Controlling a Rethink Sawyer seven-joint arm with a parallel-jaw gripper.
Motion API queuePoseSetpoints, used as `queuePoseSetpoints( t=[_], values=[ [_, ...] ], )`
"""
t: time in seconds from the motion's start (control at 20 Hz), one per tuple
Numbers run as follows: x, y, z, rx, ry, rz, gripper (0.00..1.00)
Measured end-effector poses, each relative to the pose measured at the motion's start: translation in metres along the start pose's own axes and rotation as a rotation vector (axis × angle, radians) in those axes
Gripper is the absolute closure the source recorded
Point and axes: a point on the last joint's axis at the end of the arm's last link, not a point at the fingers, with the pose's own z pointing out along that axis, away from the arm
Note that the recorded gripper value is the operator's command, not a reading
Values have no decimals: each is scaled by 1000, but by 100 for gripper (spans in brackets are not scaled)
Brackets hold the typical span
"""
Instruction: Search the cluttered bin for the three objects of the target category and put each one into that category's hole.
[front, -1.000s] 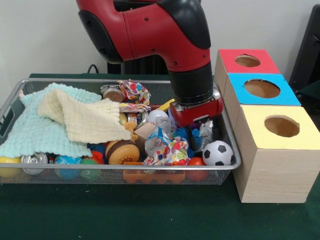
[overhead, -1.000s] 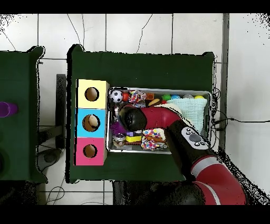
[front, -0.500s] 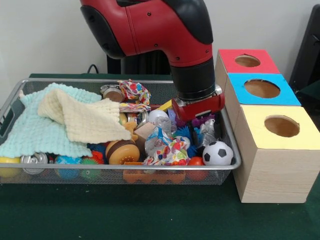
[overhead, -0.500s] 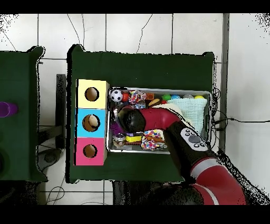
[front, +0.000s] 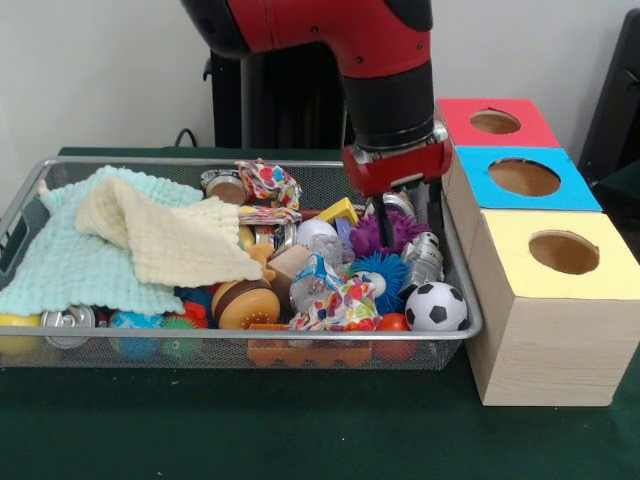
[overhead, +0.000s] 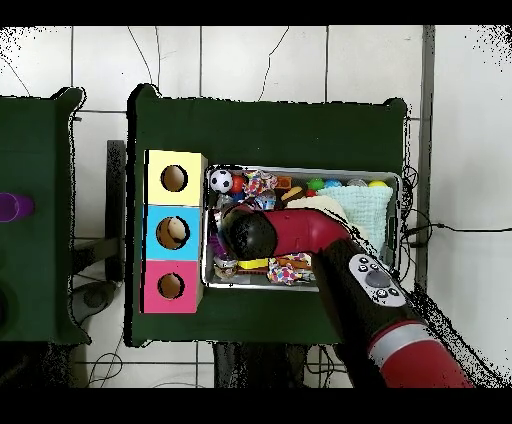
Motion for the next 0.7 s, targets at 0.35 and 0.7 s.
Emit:
queuePoseSetpoints(
  t=[0.35, 0.7],
  values=[
    [-7, -3, -34, 28, 19, 1, 0],
    [-4, -9, -37, 42, 21, 7, 0]
  ],
)
